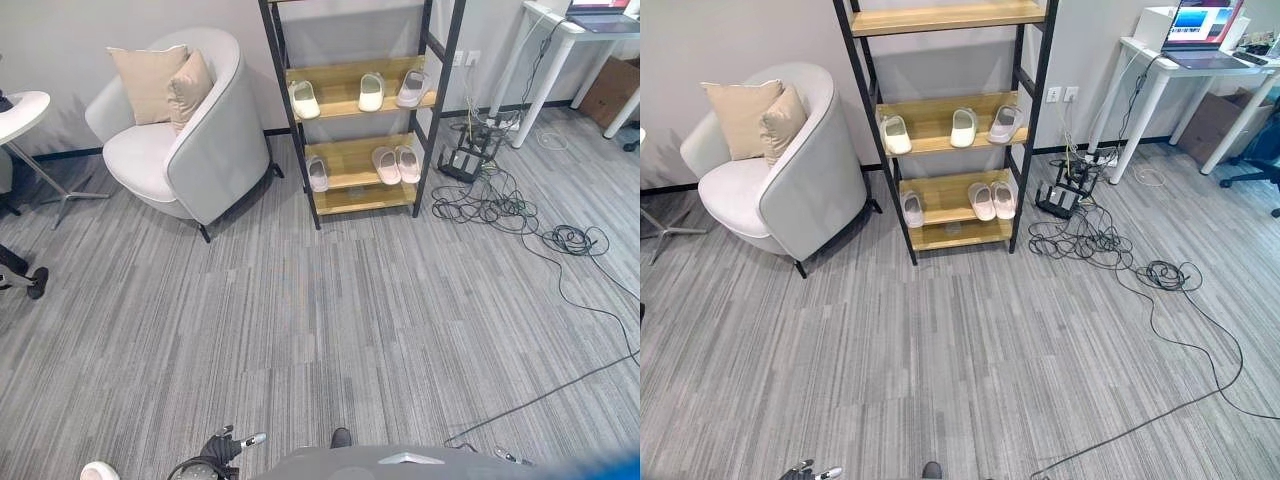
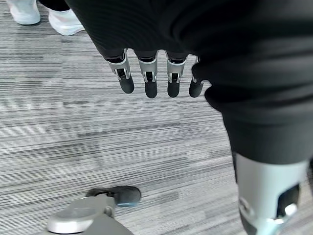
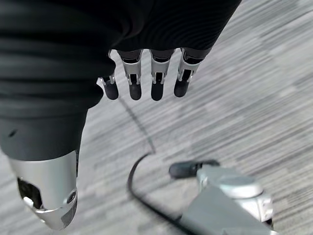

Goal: Arrange the slippers neatly on the shoe rack.

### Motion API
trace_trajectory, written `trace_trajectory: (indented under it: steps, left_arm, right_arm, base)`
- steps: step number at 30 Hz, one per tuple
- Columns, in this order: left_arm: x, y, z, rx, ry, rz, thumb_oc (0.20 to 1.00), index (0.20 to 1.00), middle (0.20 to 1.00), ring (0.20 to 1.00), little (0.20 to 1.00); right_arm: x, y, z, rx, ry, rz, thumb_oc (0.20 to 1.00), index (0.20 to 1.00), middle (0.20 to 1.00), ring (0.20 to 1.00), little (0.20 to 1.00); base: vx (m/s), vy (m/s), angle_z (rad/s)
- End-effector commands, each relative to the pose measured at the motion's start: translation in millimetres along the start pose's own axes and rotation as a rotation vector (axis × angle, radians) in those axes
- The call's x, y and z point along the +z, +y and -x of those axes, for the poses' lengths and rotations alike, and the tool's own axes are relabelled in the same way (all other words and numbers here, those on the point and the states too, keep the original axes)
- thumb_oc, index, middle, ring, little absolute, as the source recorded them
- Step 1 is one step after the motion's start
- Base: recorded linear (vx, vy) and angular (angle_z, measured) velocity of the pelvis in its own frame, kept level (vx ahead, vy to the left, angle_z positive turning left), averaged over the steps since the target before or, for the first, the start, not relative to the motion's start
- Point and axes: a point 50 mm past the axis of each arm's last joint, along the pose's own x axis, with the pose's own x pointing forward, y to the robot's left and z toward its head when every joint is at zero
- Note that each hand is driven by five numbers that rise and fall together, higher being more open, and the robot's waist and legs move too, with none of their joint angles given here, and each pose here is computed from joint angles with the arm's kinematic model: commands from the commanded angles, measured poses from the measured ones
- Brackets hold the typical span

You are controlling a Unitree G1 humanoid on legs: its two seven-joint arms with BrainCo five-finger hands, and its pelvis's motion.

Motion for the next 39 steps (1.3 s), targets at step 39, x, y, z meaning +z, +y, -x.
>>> trace_trajectory:
  steps: [39]
  left_arm:
    - [-9,-19,2,-0.056,0.008,-0.387,1.000,1.000,1.000,1.000,1.000]
  right_arm:
    - [-17,11,0,-0.029,0.033,0.081,1.000,1.000,1.000,1.000,1.000]
  base:
    - [0.10,-0.022,0.08]
